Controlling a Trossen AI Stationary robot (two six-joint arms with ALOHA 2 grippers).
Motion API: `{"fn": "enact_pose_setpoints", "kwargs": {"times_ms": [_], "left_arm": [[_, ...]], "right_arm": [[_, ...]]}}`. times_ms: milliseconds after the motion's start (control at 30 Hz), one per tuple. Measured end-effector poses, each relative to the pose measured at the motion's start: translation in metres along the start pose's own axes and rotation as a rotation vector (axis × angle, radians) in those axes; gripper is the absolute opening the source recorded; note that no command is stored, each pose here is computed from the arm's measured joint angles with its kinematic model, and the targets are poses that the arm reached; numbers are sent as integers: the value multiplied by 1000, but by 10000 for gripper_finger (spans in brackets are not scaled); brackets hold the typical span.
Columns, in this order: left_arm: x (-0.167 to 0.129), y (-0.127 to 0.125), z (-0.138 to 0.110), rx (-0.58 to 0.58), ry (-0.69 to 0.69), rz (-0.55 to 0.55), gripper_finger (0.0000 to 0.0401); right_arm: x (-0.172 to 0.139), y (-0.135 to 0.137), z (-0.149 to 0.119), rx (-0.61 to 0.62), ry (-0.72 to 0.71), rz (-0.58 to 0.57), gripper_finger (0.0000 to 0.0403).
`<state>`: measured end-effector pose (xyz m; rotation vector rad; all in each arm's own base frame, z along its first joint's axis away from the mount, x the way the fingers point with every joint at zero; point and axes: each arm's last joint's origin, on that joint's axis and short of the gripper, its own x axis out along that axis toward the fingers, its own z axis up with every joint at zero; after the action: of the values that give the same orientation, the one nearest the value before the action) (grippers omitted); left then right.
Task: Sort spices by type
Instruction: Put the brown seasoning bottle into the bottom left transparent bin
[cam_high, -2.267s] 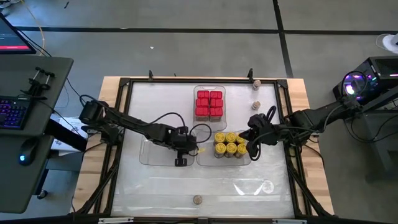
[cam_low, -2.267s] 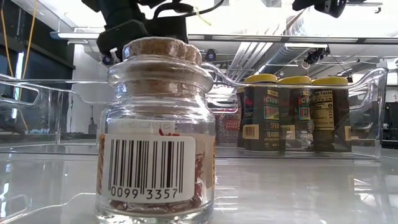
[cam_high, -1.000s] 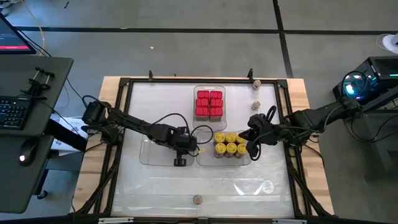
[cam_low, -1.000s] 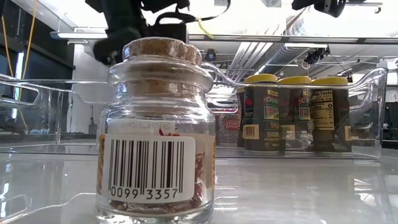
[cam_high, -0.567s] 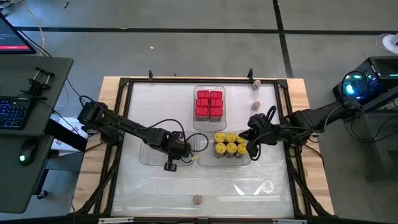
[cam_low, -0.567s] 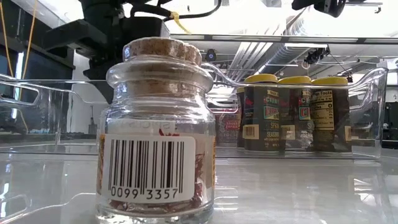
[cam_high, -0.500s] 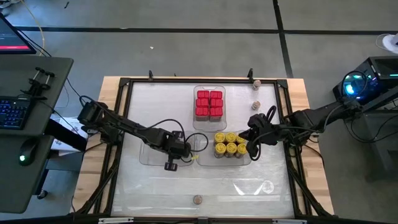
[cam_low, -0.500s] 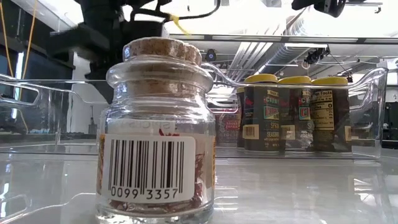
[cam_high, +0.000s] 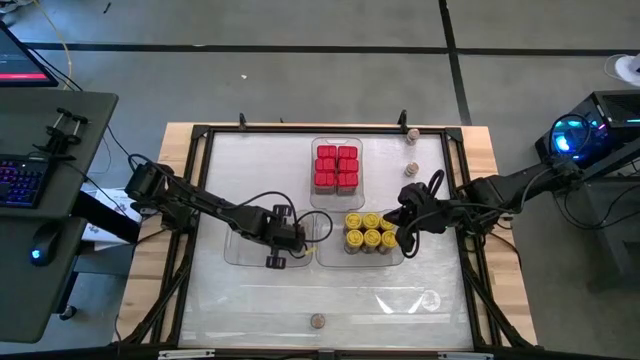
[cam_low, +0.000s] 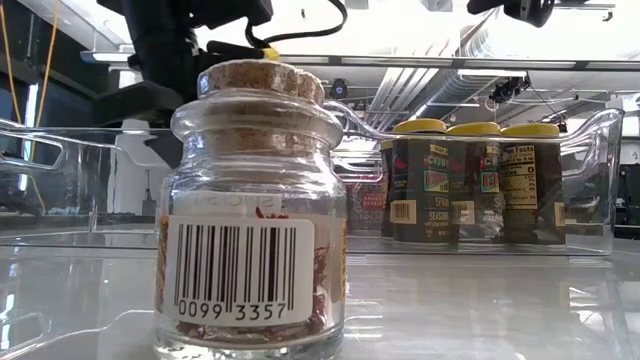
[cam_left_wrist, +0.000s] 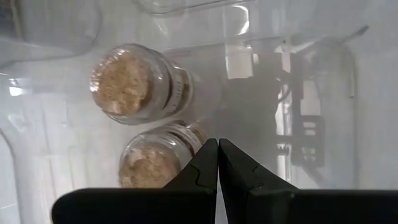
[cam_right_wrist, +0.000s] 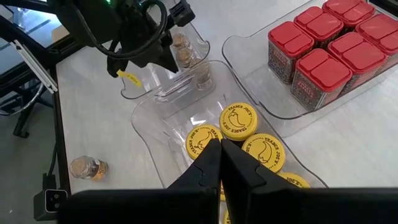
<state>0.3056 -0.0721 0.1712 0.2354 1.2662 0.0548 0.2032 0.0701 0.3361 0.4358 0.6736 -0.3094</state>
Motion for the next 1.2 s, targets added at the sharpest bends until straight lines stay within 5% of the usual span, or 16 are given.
{"fn": "enact_pose_setpoints", "kwargs": {"times_ms": [467, 833, 1200], "left_arm": [[3, 13, 1, -28, 4, 60, 0], [-6, 9, 11, -46, -28, -26, 0], [-74, 9, -17, -75, 23, -83, 0]], "right_arm": [[0, 1, 1, 4, -7, 6, 0], [0, 1, 1, 2, -12, 10, 0], [0, 1, 1, 6, -15, 13, 0]]}}
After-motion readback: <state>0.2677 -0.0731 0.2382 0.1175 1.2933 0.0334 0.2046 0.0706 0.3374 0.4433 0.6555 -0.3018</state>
